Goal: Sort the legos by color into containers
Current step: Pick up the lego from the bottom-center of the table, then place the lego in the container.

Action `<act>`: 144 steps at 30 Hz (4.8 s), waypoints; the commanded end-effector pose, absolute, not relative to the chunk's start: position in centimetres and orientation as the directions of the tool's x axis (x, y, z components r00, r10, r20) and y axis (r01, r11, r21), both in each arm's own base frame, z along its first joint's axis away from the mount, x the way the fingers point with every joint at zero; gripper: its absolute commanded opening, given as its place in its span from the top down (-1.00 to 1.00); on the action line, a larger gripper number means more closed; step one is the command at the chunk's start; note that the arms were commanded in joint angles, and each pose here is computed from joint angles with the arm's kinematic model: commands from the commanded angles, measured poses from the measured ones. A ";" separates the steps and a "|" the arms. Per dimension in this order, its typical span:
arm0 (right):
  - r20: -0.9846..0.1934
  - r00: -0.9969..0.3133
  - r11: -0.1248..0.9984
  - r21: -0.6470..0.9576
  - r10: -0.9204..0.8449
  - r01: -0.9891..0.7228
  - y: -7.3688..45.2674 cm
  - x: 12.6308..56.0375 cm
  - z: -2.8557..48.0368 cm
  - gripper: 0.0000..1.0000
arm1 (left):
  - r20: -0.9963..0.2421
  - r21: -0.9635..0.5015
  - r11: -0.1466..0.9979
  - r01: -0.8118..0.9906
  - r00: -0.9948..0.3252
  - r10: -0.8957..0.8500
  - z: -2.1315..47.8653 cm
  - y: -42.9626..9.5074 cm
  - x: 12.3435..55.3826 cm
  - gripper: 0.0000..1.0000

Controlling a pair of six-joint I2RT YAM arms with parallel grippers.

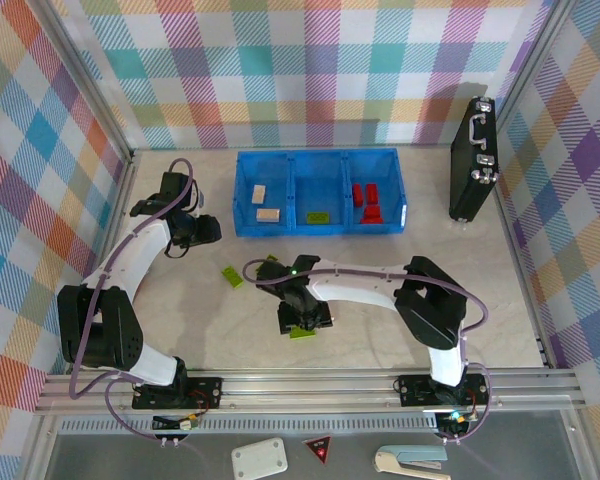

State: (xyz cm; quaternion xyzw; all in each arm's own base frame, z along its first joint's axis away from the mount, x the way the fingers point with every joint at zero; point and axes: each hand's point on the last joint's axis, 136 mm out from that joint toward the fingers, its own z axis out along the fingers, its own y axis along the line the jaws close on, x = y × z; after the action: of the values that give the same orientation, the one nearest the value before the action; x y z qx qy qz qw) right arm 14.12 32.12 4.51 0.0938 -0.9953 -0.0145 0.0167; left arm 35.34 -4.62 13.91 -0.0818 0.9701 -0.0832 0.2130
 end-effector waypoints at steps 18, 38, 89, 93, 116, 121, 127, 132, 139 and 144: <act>0.082 -0.978 0.981 -0.007 -0.194 -0.195 33.0 13.1 2.0 -0.28 | -0.411 -0.190 0.975 -0.119 -0.892 -0.189 14.2 -4.1 35.0 0.04; 0.036 -0.977 0.978 0.015 -0.209 -0.209 33.2 13.7 4.5 0.44 | -0.409 -0.189 0.975 -0.117 -0.894 -0.186 14.2 -4.1 35.0 0.06; -0.293 -0.950 0.941 0.279 -0.106 -0.191 29.3 43.7 15.7 0.57 | -0.458 -0.227 0.972 -0.055 -0.875 -0.157 15.6 -4.9 34.9 0.22; -0.287 -0.953 0.941 0.285 -0.097 -0.181 29.4 45.9 14.1 0.56 | -0.458 -0.225 0.973 -0.056 -0.875 -0.157 15.6 -4.8 35.0 0.22; -0.319 -0.943 0.904 0.371 -0.093 -0.215 30.7 51.7 7.3 0.40 | -0.420 -0.225 0.972 -0.059 -0.895 -0.152 14.2 -5.0 35.1 0.24; -0.349 -0.932 0.939 0.276 -0.101 -0.205 28.9 52.0 8.4 0.37 | -0.421 -0.228 0.972 -0.058 -0.894 -0.152 14.3 -5.0 35.1 0.25; -0.388 -0.912 0.965 0.163 -0.130 -0.207 26.7 52.0 10.4 0.31 | -0.427 -0.230 0.971 -0.057 -0.891 -0.153 14.5 -5.0 35.0 0.25; -0.400 -0.906 0.960 0.172 -0.136 -0.220 26.5 51.3 12.7 0.26 | -0.425 -0.235 0.971 -0.053 -0.893 -0.152 14.6 -5.1 35.0 0.25; -0.403 -0.905 0.955 0.188 -0.139 -0.230 26.2 49.7 15.0 0.21 | -0.403 -0.244 0.968 -0.056 -0.902 -0.154 14.1 -5.4 34.9 0.25; -0.399 -0.907 0.953 0.197 -0.137 -0.231 25.6 48.0 16.9 0.19 | -0.364 -0.240 0.968 -0.070 -0.918 -0.157 13.5 -5.5 34.6 0.22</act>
State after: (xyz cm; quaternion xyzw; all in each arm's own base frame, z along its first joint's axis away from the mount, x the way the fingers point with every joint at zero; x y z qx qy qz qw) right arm 49.40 26.55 15.21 0.0912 -0.9681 -0.1214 -0.1991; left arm 35.31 -5.62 14.44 -0.0544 0.9673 -0.1093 0.2222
